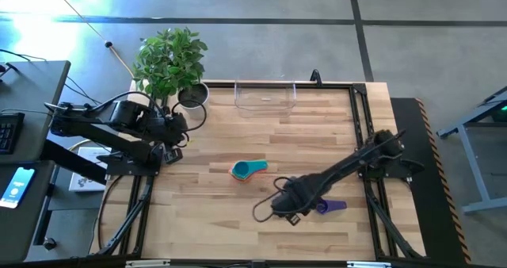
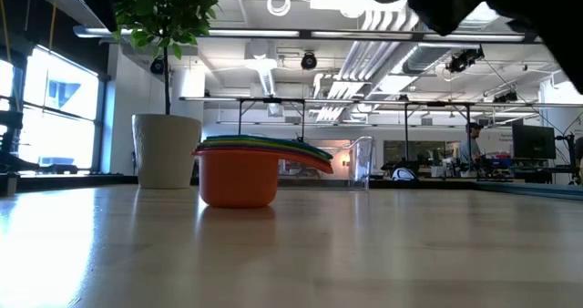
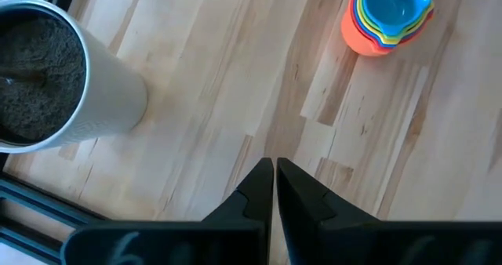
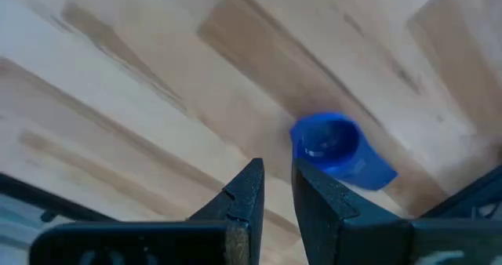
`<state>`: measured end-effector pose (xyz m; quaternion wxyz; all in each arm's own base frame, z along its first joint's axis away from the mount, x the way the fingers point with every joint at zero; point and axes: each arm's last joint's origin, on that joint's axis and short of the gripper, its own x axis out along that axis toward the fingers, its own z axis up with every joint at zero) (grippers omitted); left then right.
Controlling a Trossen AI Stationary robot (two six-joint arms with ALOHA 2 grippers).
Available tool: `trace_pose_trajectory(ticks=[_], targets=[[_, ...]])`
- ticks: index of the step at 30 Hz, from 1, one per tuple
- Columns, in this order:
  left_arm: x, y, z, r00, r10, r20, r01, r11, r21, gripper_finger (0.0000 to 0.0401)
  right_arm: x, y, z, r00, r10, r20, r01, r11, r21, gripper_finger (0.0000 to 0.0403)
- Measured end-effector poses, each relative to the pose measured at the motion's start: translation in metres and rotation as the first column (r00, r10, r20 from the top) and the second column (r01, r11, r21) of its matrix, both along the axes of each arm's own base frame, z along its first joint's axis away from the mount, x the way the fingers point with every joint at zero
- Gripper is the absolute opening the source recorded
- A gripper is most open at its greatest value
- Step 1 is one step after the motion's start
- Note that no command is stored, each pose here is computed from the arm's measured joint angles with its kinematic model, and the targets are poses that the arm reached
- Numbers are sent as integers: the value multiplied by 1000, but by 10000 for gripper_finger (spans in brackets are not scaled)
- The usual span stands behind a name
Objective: Nest measuring cups in basket
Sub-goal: Stack the dark blue measuring cup on top of the light blue measuring cup
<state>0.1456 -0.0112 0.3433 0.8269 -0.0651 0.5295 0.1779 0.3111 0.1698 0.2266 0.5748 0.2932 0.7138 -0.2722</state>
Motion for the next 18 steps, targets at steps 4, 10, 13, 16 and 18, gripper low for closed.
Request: trace_pose_trajectory(ticks=[4,10,13,16,18], targets=[[0,0,0,1000,0,0,0,1000,0,10,-21,5,-2,1000,-10,21,10,1000,7,59],[0,0,0,1000,12,4,-12,1000,-6,10,-43,13,-10,999,20,33,-20,1000,13,69],[0,0,0,999,51,13,-51,998,-24,10,-50,17,-17,999,48,16,-48,999,7,84],[0,0,0,997,81,19,-80,996,-38,10,-55,19,-26,996,83,13,-83,997,7,103],[0,0,0,995,100,23,-98,994,-46,10,-57,20,-31,996,92,17,-92,996,-3,113]])
